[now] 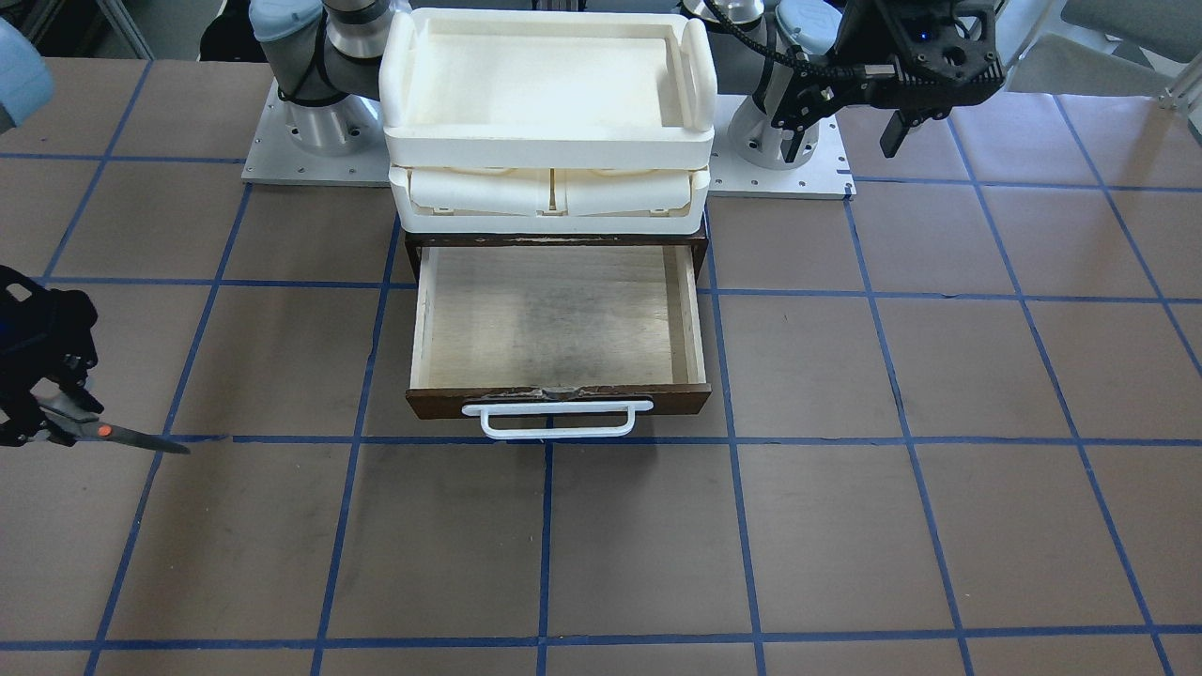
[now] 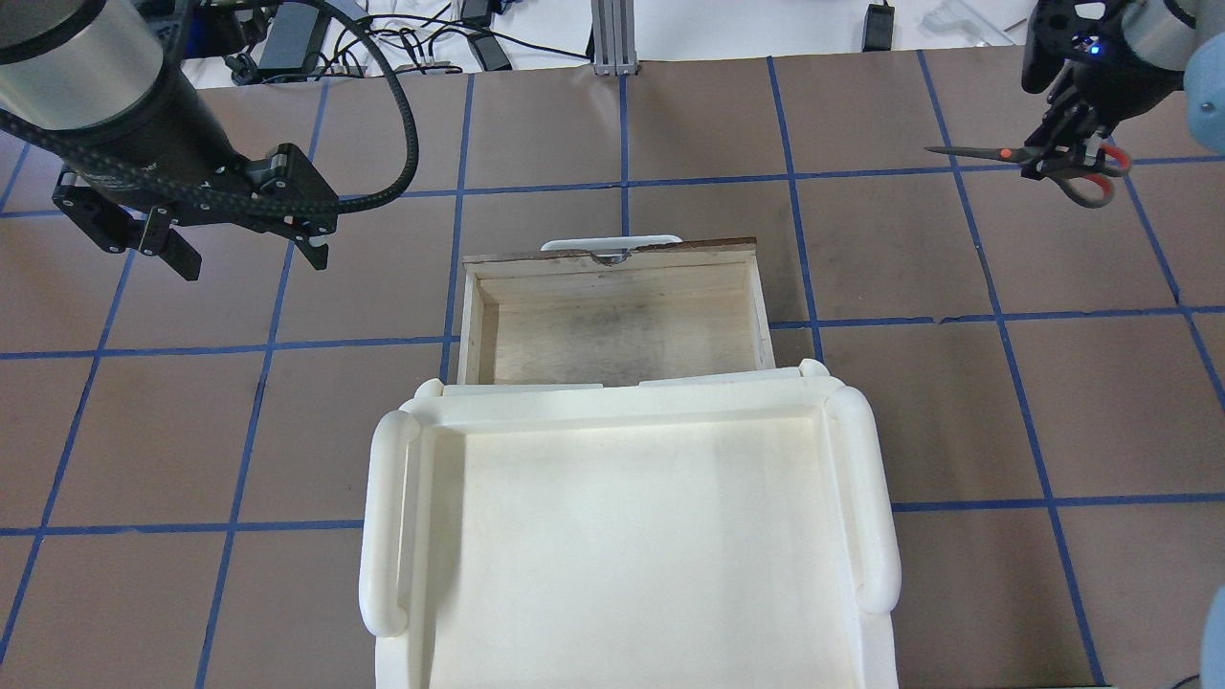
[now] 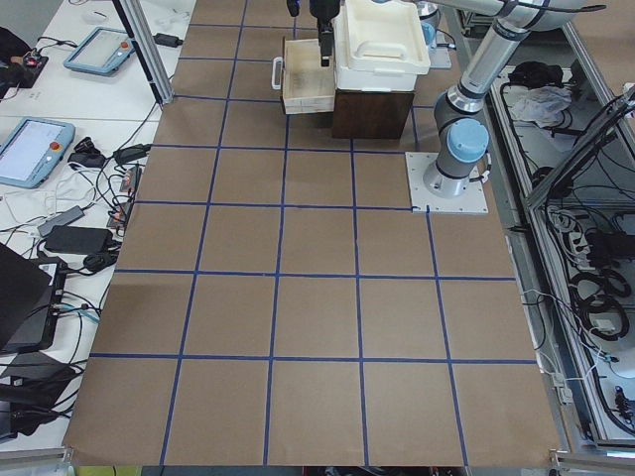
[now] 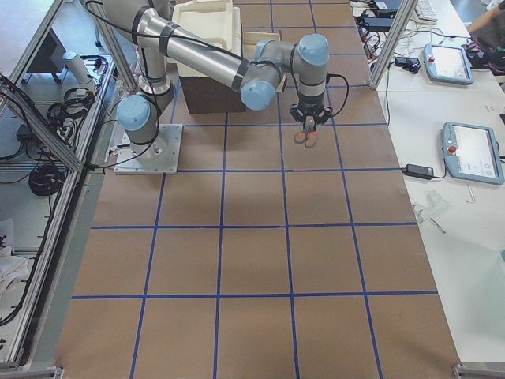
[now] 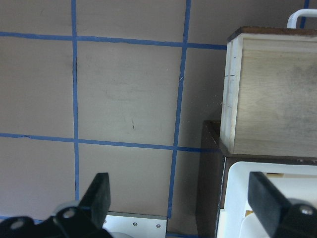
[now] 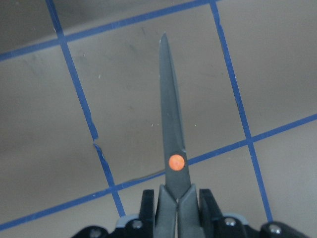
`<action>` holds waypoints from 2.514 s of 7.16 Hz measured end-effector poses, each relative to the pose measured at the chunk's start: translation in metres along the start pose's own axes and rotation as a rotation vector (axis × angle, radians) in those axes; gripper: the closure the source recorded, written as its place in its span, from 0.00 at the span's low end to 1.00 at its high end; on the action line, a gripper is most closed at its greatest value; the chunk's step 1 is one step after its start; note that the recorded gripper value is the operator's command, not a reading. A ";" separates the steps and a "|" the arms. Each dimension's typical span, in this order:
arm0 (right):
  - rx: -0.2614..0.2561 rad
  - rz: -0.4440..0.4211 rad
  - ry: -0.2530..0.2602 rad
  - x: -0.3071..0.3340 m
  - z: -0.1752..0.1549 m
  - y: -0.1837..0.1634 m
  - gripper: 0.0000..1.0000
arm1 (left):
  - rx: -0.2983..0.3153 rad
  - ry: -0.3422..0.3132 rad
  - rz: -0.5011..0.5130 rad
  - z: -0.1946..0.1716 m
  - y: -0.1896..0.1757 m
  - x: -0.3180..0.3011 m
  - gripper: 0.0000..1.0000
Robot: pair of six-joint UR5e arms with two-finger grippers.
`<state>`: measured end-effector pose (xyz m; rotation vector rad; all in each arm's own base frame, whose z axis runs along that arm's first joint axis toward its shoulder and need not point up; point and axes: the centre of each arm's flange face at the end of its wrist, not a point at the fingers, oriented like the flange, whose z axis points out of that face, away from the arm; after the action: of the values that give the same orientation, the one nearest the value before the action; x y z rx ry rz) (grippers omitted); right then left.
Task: Put scissors in drawer and close it
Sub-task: 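Lift the scissors with the right gripper toward the drawer, then lower the held scissors into the open wooden drawer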
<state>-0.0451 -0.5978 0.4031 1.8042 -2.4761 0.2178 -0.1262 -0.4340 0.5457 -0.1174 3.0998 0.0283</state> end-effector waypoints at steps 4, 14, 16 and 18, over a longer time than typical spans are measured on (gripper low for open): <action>-0.030 0.188 0.006 -0.074 -0.033 -0.148 1.00 | 0.011 0.037 0.005 0.002 -0.007 0.004 0.00; 0.019 -0.297 -0.092 -0.205 0.010 -0.316 1.00 | 0.001 0.040 -0.041 -0.001 0.001 0.004 0.00; 0.027 -0.375 -0.108 -0.210 0.029 -0.328 1.00 | -0.002 0.040 -0.039 -0.001 0.001 0.004 0.00; 0.020 -0.400 -0.128 -0.211 0.046 -0.333 0.98 | -0.001 0.038 -0.039 -0.001 0.001 0.003 0.00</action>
<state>0.3375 -0.5062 0.3520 2.3343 -2.1262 0.1046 -0.1288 -0.4328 0.5470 -0.1811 3.1344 0.0266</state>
